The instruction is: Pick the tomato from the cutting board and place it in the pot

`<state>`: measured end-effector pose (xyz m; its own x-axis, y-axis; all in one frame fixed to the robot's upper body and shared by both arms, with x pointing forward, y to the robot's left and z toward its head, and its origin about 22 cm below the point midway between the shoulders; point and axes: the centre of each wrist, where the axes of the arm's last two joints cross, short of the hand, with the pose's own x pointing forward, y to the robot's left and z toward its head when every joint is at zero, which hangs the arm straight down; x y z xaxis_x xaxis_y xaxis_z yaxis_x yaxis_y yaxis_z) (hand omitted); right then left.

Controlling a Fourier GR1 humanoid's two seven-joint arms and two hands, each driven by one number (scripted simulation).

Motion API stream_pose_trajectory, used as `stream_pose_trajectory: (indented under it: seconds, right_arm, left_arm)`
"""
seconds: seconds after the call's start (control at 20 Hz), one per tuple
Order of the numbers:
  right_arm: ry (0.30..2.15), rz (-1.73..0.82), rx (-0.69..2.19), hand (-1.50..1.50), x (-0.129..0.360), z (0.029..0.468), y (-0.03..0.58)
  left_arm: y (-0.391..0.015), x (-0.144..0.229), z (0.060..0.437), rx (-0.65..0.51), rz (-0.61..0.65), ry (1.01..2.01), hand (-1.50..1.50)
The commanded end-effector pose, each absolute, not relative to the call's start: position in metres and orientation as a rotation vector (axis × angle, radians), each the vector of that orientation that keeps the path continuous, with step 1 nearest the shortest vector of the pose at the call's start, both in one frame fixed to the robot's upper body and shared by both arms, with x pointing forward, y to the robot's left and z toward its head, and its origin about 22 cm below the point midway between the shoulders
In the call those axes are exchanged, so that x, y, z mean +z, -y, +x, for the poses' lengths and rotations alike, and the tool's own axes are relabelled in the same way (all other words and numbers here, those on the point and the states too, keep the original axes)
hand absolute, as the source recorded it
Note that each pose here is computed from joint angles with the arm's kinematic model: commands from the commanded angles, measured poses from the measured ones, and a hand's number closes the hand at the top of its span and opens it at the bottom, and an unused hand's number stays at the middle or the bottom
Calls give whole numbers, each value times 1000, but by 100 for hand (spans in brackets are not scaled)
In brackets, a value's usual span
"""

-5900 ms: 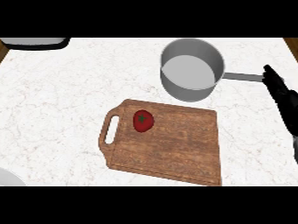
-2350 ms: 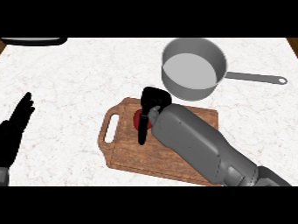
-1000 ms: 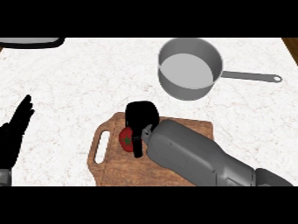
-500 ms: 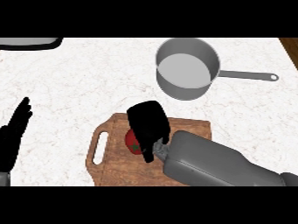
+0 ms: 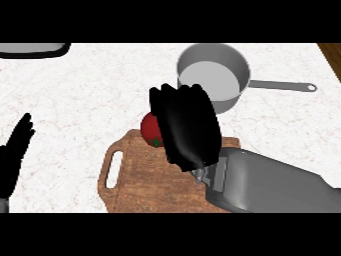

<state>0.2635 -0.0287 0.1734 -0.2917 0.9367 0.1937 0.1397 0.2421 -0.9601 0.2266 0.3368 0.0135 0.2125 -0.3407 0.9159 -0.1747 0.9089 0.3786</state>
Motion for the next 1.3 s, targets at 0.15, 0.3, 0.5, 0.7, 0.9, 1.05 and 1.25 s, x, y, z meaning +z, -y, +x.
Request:
stream_pose_trajectory:
  seconds: [0.15, 0.3, 0.5, 0.7, 0.9, 1.05, 1.25]
  right_arm:
    - [1722, -1018, 851, 150, 209, 268, 68]
    - [1735, -1009, 812, 150, 196, 278, 90]
    - [1746, -997, 758, 150, 228, 306, 110]
    - [1738, -1011, 740, 150, 207, 352, 124]
    - [1728, -1023, 741, 150, 219, 391, 134]
    - [1733, -998, 760, 150, 213, 410, 147]
    - [1712, -1004, 785, 150, 201, 440, 177]
  left_arm:
    - [-326, 18, 216, -150, 439, 1379, 0]
    - [-335, 19, 234, -139, 438, 1391, 0]
    - [-323, 12, 221, -132, 430, 1374, 0]
    - [-311, 19, 235, -158, 417, 1397, 0]
    - [-335, 30, 234, -171, 421, 1401, 0]
    - [-329, 27, 231, -151, 429, 1390, 0]
    - [-324, 26, 242, -159, 411, 1403, 0]
